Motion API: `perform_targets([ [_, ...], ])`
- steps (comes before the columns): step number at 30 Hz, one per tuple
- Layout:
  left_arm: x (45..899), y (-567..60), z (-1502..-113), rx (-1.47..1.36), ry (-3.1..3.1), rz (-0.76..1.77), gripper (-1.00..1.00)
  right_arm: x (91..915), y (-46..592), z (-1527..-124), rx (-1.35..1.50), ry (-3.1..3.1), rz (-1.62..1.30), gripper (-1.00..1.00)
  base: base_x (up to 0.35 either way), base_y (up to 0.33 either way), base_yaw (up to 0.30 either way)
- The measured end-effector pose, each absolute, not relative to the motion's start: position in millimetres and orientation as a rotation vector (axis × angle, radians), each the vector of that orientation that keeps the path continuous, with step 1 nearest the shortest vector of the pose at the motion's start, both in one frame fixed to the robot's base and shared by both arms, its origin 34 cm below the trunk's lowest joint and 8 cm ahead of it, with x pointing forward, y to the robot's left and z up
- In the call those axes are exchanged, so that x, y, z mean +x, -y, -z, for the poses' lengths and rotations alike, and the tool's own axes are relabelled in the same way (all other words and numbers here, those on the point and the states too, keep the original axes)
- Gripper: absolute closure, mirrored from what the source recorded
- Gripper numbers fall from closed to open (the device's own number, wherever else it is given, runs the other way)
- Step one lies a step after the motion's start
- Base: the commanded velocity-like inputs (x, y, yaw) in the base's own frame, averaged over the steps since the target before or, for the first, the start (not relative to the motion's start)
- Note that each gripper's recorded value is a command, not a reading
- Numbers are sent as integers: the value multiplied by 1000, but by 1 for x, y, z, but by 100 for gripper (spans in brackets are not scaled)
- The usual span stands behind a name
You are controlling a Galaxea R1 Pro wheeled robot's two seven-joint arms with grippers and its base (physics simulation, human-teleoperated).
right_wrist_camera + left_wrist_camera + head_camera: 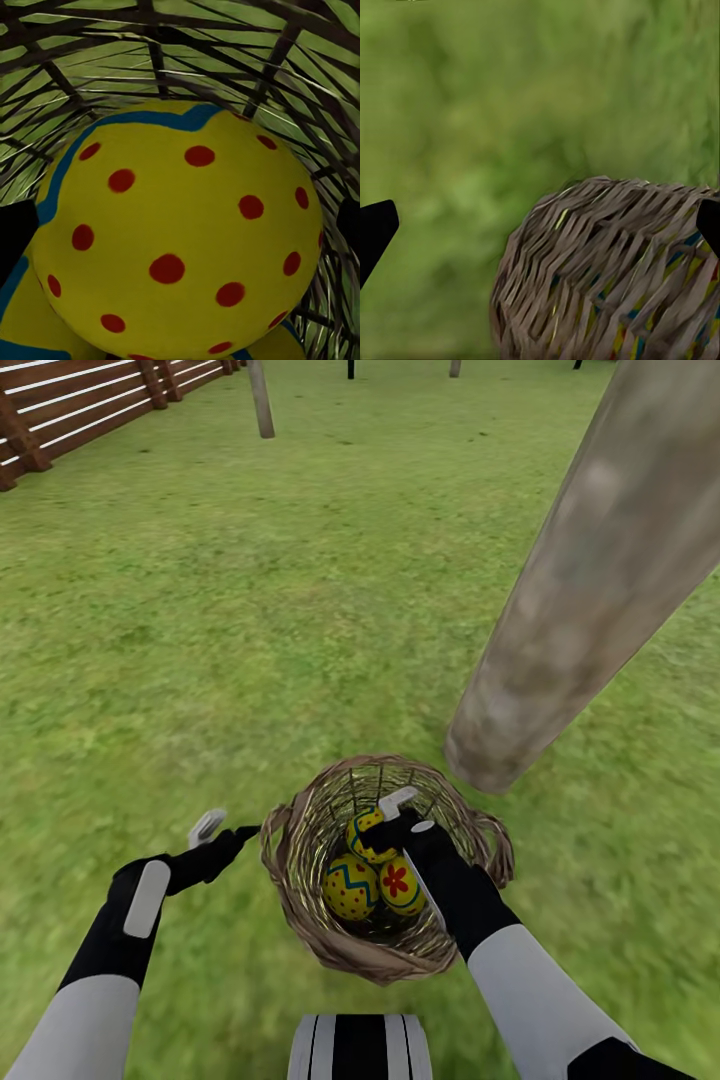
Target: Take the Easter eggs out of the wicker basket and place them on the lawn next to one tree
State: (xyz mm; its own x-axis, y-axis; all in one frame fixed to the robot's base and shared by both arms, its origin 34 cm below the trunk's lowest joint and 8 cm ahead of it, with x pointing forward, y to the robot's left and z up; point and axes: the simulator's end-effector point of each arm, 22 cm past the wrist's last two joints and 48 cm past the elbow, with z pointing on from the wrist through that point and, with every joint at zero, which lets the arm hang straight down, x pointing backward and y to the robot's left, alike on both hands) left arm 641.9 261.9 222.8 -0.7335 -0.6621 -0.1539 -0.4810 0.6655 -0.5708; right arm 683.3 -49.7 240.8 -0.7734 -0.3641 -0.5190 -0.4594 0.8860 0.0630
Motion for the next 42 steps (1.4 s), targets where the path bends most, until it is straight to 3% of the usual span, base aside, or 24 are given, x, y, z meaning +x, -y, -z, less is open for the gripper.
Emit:
perform_targets([
  [29,654,-331,-243,-865,-2480,594,-100,677,50,-222,-578,-2606,-276,-100,0,0,0],
  [30,654,-331,-243,-865,-2480,595,-100,676,51,-221,-580,-2610,-274,100,0,0,0],
  [42,656,-325,-242,-910,-2448,660,-100,675,49,-221,-561,-2626,-293,100,0,0,0],
])
